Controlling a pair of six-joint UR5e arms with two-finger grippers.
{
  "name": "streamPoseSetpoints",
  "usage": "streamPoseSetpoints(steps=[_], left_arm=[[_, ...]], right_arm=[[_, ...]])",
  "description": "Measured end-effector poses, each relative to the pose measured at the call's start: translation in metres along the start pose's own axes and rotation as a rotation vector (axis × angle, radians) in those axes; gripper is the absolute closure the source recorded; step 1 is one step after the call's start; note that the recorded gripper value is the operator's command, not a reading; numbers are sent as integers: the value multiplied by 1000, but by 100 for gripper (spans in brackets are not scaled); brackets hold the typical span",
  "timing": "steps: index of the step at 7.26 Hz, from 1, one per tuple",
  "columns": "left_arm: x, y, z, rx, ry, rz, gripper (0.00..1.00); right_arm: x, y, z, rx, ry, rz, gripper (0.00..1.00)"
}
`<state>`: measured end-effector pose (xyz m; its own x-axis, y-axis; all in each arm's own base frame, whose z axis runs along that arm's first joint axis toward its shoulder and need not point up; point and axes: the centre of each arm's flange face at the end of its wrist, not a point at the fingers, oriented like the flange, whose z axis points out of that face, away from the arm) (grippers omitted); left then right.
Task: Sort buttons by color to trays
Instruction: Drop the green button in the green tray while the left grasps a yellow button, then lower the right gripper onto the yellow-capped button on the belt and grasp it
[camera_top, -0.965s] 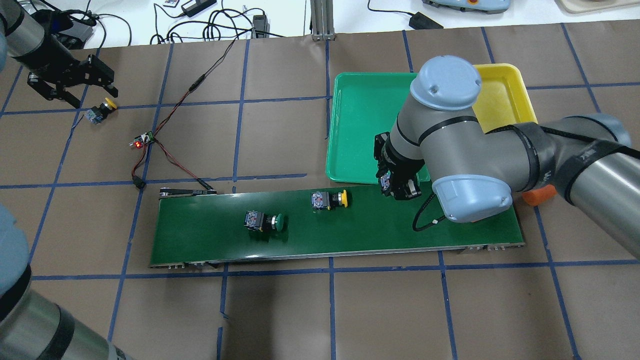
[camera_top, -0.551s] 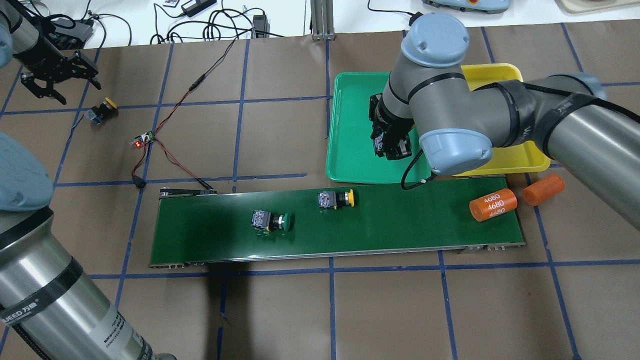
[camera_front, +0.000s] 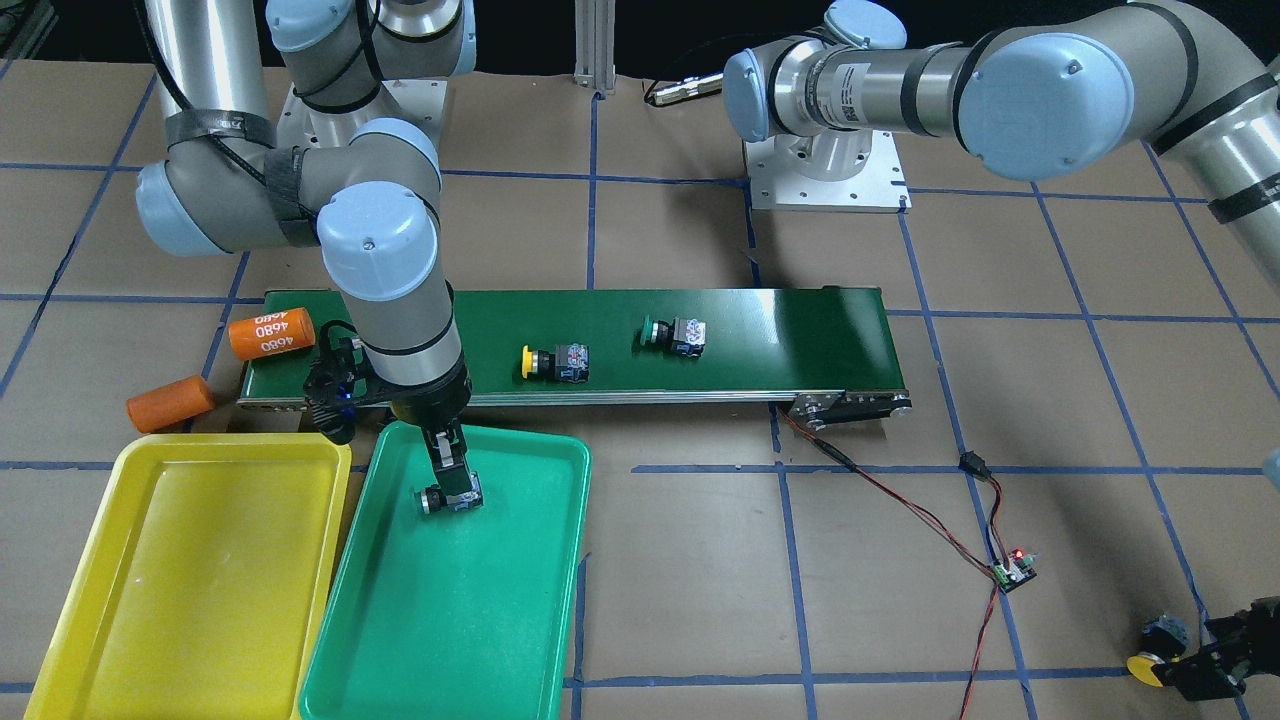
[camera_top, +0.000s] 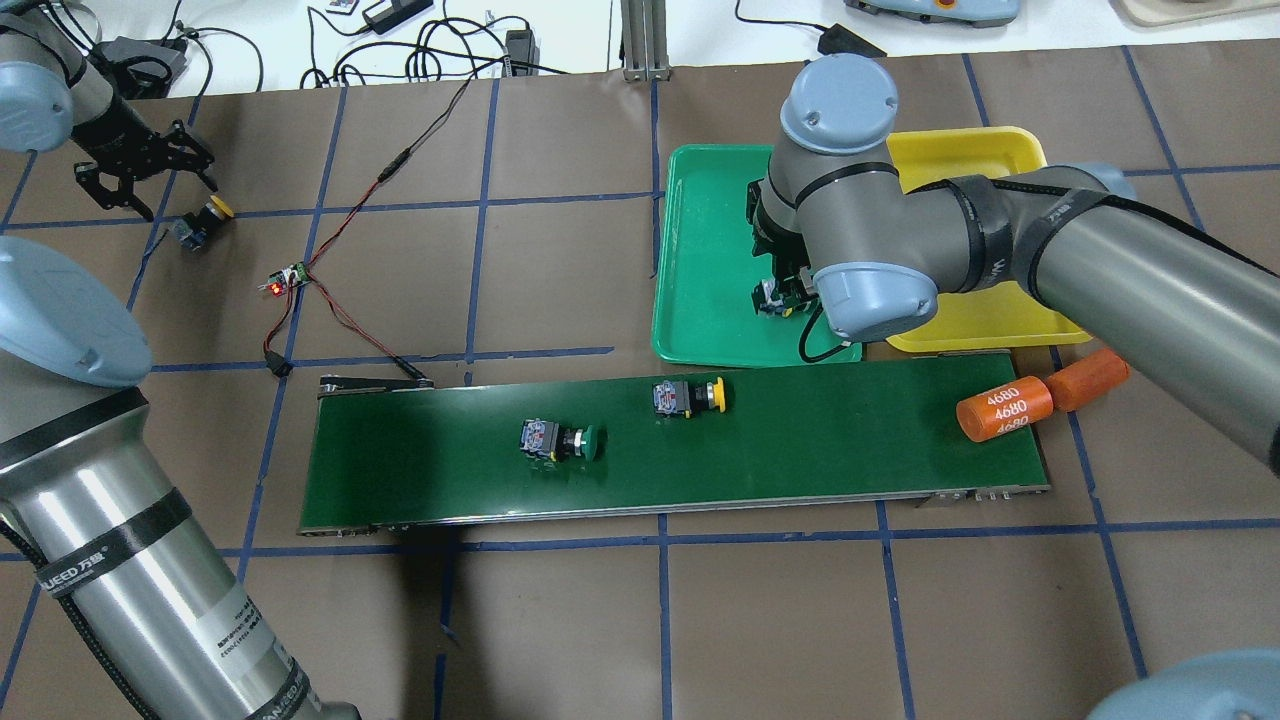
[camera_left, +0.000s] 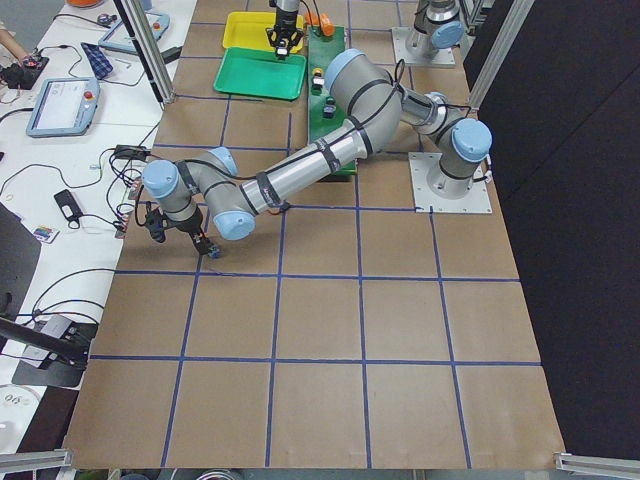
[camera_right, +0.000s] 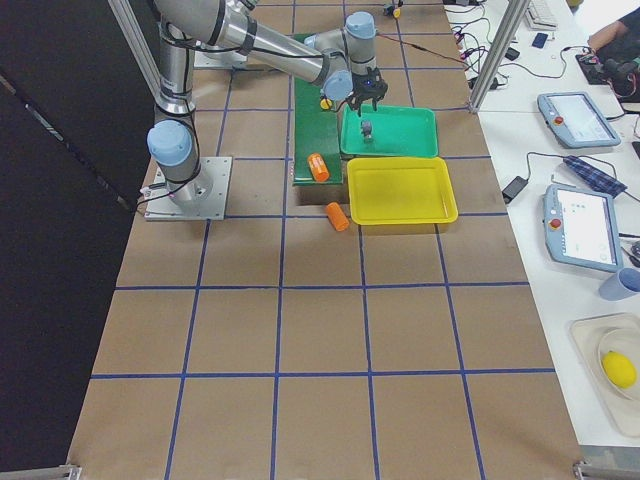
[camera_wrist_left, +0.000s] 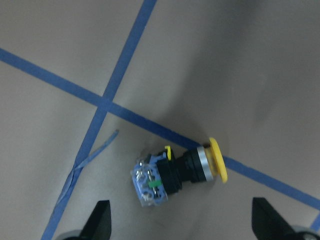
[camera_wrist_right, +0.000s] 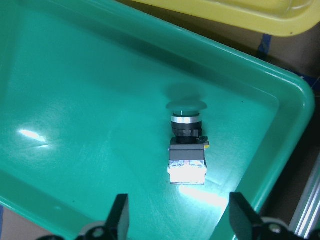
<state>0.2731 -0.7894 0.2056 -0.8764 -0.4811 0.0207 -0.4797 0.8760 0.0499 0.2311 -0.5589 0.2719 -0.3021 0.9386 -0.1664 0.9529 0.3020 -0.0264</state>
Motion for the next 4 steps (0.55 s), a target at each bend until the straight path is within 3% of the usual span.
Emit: streamPoseSetpoints(steps=[2,4], left_arm=[[1,-3,11,-7,18,-8,3],[-1,-3,23,-27,22,-4,6]], right_arm=[[8,-2,-9,-10,46,2,0],[31,5,-46,-25,128,-8,0]])
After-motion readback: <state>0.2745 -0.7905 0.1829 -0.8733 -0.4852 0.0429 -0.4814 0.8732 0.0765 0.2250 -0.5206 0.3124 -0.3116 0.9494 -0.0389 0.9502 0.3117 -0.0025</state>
